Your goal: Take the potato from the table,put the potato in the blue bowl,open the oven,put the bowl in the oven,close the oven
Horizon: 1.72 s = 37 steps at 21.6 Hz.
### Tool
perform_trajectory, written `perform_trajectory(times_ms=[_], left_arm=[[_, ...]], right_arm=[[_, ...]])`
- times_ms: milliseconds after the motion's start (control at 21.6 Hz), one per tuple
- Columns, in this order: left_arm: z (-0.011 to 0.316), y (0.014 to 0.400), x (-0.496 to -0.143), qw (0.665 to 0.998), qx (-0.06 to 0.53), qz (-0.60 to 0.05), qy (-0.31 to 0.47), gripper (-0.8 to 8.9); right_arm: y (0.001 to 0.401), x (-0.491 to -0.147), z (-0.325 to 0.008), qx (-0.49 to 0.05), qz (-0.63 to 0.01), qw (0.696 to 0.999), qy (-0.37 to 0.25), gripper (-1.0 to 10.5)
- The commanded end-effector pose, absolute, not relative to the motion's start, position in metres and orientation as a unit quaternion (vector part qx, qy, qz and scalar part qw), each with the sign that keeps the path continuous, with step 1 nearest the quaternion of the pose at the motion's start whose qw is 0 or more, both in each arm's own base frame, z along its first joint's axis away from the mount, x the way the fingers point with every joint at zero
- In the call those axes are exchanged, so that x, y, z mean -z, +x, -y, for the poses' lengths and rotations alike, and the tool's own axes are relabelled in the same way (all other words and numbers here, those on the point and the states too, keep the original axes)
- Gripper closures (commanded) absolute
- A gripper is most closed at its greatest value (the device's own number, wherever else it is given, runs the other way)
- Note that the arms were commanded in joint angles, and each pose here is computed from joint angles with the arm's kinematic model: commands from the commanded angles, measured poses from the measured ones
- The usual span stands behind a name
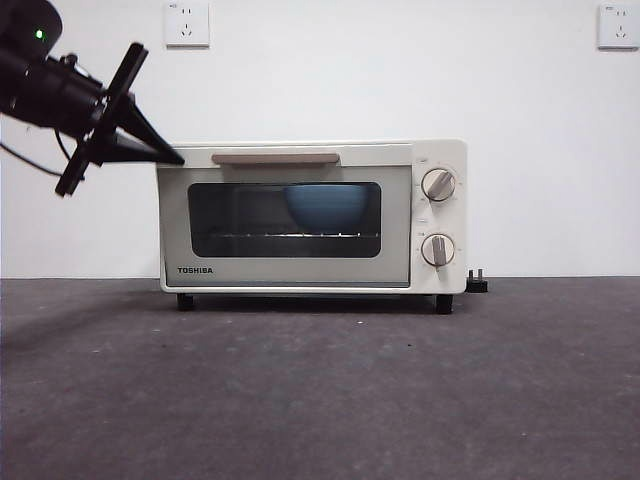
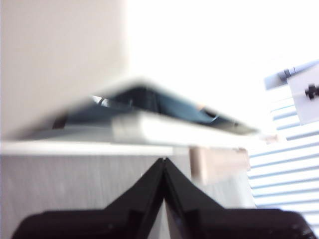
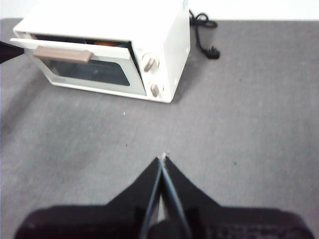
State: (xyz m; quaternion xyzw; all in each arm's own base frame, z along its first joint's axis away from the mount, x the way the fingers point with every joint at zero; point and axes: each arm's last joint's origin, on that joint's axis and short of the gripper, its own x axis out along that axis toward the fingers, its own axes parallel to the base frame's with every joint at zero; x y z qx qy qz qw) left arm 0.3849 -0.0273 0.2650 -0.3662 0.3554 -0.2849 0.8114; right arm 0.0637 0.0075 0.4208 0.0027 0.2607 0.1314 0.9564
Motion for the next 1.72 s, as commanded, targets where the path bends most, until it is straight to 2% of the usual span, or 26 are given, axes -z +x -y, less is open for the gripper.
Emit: perform_trajectory(times_ms=[46,371,789,974,1160,1392,1531,1717], left_arm=[[0.03,0.387,-0.275,0.819,0.285,-0.342,-0.361,8.21],[0.033,0.389,-0.283,0.818,0.301,-0.334,-0.358,8.21],[0.04,0.382,-0.282,0.783,0.342,-0.369,-0.365,8.21],[0.048,0.365,-0.289,0.785,0.359,-0.388,-0.323,8.21],[0.059,0.331,-0.305,0.804,0.352,-0.415,-0.24,8.21],[0.074,0.273,-0.339,0.847,0.295,-0.431,-0.102,8.2],[0.085,0.214,-0.377,0.886,0.259,-0.383,-0.038,8.2],[0.086,0.144,-0.414,0.908,0.304,-0.29,-0.017,8.18]], right_arm=[[0.065,-0.42,-0.008,-0.13,-0.255,0.958,0.004,9.5],[0.068,-0.419,-0.007,-0.128,-0.26,0.957,0.004,9.5],[0.076,-0.417,-0.007,-0.115,-0.279,0.954,0.002,9.5],[0.073,-0.412,-0.007,-0.115,-0.303,0.946,0.004,9.5],[0.072,-0.411,-0.007,-0.115,-0.31,0.944,0.006,9.5],[0.073,-0.412,-0.007,-0.114,-0.307,0.945,0.008,9.5],[0.073,-0.412,-0.007,-0.113,-0.305,0.946,0.01,9.5],[0.073,-0.409,-0.007,-0.112,-0.325,0.939,0.015,9.5]])
